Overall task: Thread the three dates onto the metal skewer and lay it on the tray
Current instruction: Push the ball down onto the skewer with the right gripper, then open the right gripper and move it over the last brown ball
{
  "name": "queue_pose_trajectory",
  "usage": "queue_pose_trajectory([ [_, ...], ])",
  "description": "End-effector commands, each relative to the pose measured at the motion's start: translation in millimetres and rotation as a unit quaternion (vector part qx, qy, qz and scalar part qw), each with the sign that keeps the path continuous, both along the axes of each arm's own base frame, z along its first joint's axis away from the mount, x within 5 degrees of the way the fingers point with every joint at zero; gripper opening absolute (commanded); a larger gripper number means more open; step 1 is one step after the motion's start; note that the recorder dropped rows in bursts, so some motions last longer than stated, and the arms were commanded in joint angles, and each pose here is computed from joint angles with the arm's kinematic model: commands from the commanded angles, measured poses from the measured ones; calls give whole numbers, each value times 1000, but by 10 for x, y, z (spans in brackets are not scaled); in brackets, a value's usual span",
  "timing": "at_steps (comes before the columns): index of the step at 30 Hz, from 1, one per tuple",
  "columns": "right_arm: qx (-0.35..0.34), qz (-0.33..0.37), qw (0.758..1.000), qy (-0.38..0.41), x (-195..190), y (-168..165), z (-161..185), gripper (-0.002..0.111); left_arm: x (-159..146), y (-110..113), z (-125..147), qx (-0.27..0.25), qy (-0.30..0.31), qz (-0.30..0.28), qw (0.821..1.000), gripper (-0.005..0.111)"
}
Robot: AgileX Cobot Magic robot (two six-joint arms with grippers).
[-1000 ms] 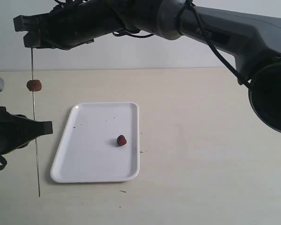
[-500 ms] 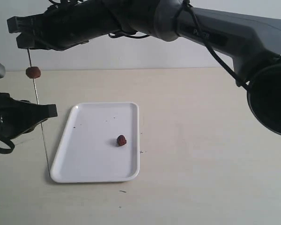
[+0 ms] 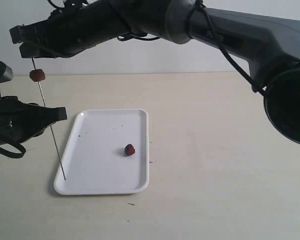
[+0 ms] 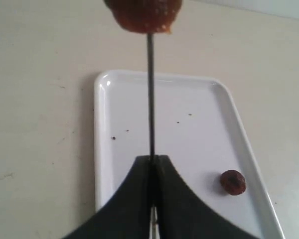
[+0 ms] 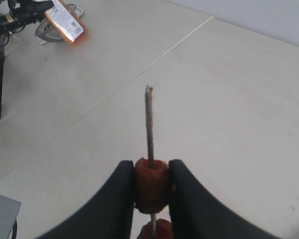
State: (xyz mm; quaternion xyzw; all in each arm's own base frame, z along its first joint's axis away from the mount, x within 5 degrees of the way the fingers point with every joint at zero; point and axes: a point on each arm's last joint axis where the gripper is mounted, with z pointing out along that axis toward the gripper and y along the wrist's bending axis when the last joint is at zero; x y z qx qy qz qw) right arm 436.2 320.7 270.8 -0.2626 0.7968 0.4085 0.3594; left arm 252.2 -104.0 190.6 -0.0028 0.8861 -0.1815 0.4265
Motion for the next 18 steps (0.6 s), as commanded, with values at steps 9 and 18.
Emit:
queue_pose_trajectory([
  [9, -10, 10, 1000, -11, -35, -4, 57, 65, 30, 12, 41, 26, -25, -19, 999, 0],
  [18, -31, -13, 999, -31, -93, -112, 339, 66, 0, 27, -7, 58, -4, -35, 998, 0],
])
